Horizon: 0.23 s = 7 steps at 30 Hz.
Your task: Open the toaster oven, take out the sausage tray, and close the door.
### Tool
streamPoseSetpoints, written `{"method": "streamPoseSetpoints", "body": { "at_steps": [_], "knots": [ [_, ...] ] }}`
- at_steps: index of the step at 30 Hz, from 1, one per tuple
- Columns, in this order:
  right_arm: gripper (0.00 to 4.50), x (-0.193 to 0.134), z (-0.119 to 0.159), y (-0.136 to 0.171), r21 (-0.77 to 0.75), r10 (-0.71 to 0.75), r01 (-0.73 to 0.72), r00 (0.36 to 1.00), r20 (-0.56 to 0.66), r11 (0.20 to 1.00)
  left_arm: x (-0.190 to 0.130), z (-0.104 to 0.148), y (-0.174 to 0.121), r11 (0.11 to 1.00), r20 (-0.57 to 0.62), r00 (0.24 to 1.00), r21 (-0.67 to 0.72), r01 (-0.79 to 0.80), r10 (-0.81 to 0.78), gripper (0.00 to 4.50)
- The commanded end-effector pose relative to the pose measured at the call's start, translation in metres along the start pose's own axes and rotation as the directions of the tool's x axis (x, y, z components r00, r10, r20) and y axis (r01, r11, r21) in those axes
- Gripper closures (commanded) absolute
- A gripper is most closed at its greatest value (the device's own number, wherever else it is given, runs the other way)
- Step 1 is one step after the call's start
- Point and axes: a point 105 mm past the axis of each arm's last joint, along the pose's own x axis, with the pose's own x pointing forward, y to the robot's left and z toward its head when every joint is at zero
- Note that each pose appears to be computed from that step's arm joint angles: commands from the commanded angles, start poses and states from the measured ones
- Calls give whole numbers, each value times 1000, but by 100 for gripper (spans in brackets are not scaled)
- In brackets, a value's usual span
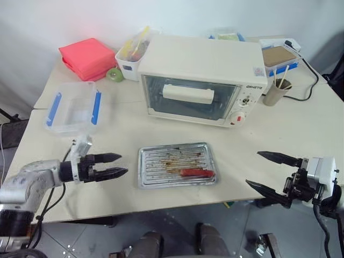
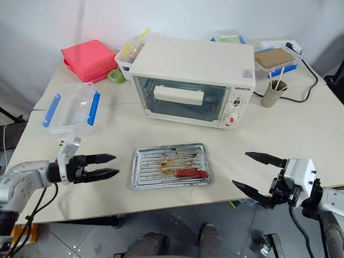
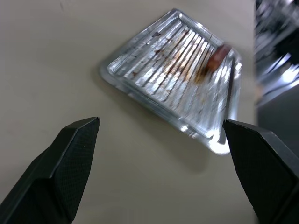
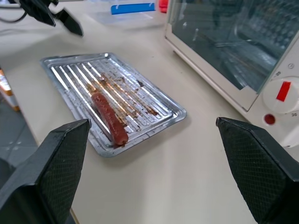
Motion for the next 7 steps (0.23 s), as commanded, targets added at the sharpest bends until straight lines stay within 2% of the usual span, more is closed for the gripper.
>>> {"method": "streamPoseSetpoints", "body": {
  "at_steps": [1,7],
  "knots": [
    [0,8,7,7,7,110,-110,994,22,994,-11,3,-5,977,-11,1000,213,9,-7,3],
    [0,19,5,9,-18,177,-177,984,29,984,-19,-18,-3,977,17,997,199,-74,72,3]
  ]
}}
